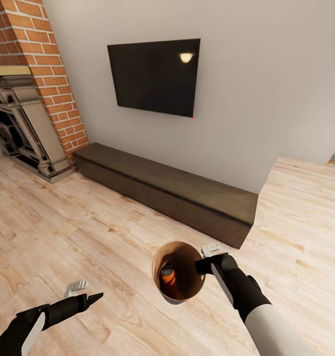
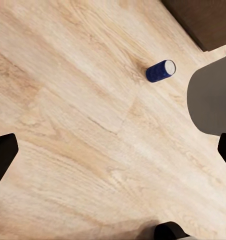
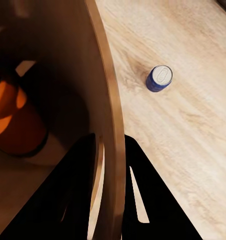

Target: Put the three can of soda from the living room inside the tash can in the kitchen.

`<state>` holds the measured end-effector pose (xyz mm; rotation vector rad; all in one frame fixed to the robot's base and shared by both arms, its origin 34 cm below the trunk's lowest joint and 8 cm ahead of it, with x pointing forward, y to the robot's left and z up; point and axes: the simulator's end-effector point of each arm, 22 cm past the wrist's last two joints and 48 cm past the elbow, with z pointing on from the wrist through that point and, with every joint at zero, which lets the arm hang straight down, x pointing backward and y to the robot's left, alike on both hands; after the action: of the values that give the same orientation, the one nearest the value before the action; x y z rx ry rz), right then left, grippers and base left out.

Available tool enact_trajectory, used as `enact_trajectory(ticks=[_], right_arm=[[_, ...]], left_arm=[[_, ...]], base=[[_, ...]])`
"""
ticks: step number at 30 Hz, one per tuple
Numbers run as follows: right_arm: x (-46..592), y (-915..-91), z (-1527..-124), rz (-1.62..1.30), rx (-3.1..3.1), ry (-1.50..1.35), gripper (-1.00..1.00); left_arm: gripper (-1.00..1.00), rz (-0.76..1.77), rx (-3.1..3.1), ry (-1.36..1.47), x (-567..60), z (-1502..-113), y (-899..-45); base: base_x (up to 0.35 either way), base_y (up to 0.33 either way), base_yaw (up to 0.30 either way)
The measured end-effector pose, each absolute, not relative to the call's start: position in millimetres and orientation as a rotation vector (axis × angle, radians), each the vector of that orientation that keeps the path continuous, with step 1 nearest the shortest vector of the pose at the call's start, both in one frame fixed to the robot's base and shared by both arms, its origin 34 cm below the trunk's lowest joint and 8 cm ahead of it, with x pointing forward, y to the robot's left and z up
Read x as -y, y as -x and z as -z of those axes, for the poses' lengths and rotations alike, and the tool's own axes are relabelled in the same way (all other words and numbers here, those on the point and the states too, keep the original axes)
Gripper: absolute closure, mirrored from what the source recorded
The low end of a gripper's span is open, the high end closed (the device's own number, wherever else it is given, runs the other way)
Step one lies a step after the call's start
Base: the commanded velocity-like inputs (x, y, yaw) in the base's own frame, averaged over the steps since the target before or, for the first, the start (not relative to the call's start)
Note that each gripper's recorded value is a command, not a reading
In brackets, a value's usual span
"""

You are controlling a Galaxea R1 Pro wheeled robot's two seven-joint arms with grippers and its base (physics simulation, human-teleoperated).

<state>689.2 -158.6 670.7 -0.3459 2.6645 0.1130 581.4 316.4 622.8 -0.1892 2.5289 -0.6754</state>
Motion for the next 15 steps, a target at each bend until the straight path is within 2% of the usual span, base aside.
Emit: enact_trajectory(ticks=[15], right_arm=[[158.8, -693.7, -684.0, -0.107, -2.641, 0.345, 1.00]], left_arm=[[-1.00, 0.675, -2.505, 0.180, -316.0, -633.7, -587.2]], base=[[0.000, 0.000, 0.000]])
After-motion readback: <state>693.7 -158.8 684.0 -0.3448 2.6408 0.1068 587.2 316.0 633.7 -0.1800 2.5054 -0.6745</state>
